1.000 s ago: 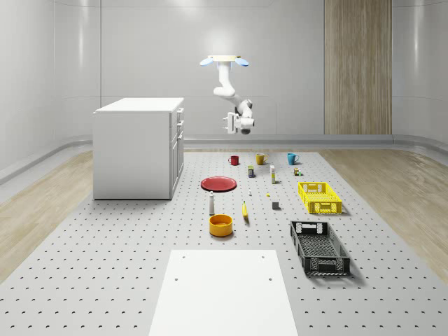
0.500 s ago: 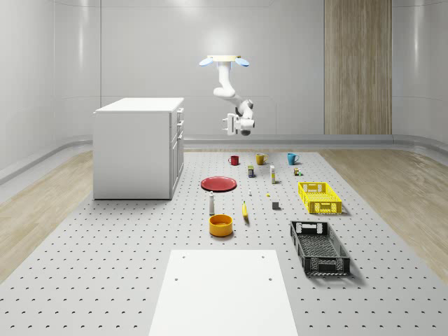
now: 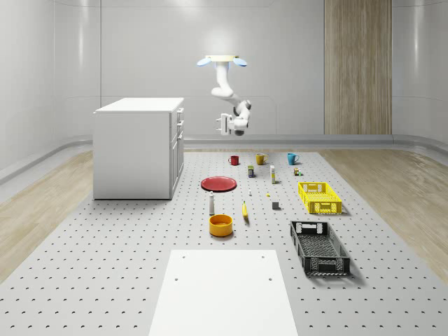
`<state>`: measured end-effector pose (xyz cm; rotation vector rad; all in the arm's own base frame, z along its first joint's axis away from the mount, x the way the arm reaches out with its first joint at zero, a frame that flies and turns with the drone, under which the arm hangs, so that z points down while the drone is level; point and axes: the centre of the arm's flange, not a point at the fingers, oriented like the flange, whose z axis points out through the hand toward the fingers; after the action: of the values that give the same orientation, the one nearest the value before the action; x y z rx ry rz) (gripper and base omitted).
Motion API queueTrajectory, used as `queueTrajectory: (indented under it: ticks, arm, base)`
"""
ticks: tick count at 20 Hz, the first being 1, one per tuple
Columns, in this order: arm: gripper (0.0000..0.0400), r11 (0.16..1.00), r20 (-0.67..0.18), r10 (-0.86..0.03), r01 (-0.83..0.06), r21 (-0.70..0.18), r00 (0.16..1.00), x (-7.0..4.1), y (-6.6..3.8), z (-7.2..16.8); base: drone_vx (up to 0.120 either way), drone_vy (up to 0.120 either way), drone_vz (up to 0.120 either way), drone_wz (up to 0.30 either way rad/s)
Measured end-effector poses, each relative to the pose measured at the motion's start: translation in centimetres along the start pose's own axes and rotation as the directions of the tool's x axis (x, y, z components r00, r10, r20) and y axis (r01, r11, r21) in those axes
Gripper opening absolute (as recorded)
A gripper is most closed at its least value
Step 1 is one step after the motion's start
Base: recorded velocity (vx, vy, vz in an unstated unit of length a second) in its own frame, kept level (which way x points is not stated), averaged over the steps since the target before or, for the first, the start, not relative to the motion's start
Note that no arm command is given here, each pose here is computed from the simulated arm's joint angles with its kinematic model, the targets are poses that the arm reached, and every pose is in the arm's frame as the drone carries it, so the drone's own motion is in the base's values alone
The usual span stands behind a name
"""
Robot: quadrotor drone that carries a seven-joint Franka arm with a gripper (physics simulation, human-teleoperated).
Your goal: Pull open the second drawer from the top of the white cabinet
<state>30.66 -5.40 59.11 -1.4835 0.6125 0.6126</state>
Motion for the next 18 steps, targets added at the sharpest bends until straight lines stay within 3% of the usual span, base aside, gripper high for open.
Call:
queueTrajectory:
  ticks: [18]
  arm:
    - [0.03, 1.0, 0.001, 0.0, 0.0, 0.0, 1.0, -0.1, 0.0, 8.9]
  base:
    - [0.0, -0.004, 0.0, 0.0]
